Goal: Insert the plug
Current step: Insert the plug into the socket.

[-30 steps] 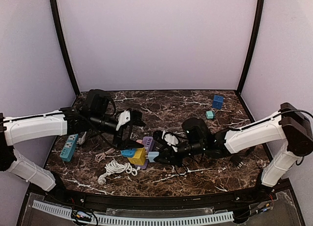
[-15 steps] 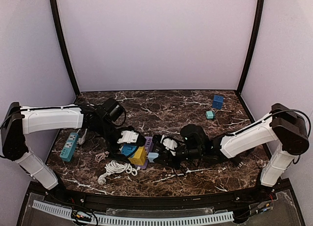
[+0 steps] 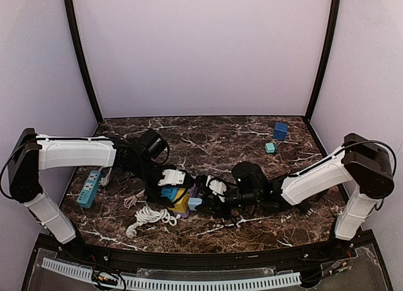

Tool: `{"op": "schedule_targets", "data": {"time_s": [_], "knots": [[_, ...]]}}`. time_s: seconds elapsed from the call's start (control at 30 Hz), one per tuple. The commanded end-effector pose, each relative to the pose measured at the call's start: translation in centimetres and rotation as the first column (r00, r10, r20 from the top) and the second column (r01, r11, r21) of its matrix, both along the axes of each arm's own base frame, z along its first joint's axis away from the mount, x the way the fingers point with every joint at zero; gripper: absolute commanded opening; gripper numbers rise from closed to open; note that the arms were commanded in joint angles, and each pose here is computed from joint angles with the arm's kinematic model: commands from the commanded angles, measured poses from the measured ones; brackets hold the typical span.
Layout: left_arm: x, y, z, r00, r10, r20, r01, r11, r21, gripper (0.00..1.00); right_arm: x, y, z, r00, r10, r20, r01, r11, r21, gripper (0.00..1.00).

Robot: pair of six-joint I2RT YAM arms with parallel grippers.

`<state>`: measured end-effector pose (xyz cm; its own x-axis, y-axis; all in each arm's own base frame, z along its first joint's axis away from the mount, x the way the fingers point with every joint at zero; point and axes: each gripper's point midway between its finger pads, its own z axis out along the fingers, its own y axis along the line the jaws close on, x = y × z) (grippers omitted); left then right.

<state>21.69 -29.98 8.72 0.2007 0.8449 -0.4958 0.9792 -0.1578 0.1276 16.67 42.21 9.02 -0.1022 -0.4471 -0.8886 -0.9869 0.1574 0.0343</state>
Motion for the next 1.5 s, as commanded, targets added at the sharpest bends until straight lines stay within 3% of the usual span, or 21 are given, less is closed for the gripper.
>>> {"op": "schedule_targets", "data": {"time_s": [0.0, 0.2, 0.5, 0.73, 1.47], "knots": [[-0.6, -0.3, -0.4, 1.0, 0.008, -0.03, -0.008, 1.0, 0.006, 0.76, -0.1, 0.7, 0.7, 0.999, 0.023, 0.033, -0.024, 0.999, 0.042, 0.0], [-1.1, -0.3, -1.0, 0.998, 0.027, -0.052, -0.026, 0.999, 0.021, 0.59, 0.0, 0.6, 0.4, 0.999, 0.022, 0.042, -0.024, 0.999, 0.036, 0.0], [-0.7, 0.2, -3.1, 0.996, 0.085, -0.01, -0.084, 0.992, 0.099, 0.47, 1.5, -1.6, -0.3, 0.998, -0.051, 0.047, 0.05, 0.998, 0.03, 0.0], [0.2, 0.1, -4.2, 0.994, 0.1, 0.041, -0.105, 0.987, 0.124, 0.43, 1.9, -2.0, 0.1, 0.997, -0.052, 0.06, 0.048, 0.996, 0.073, 0.0], [-0.5, -1.3, -5.6, 0.991, 0.119, -0.06, -0.111, 0.987, 0.116, 0.36, 3.2, -1.8, 0.1, 0.996, -0.025, 0.091, 0.012, 0.991, 0.136, 0.0]]}}
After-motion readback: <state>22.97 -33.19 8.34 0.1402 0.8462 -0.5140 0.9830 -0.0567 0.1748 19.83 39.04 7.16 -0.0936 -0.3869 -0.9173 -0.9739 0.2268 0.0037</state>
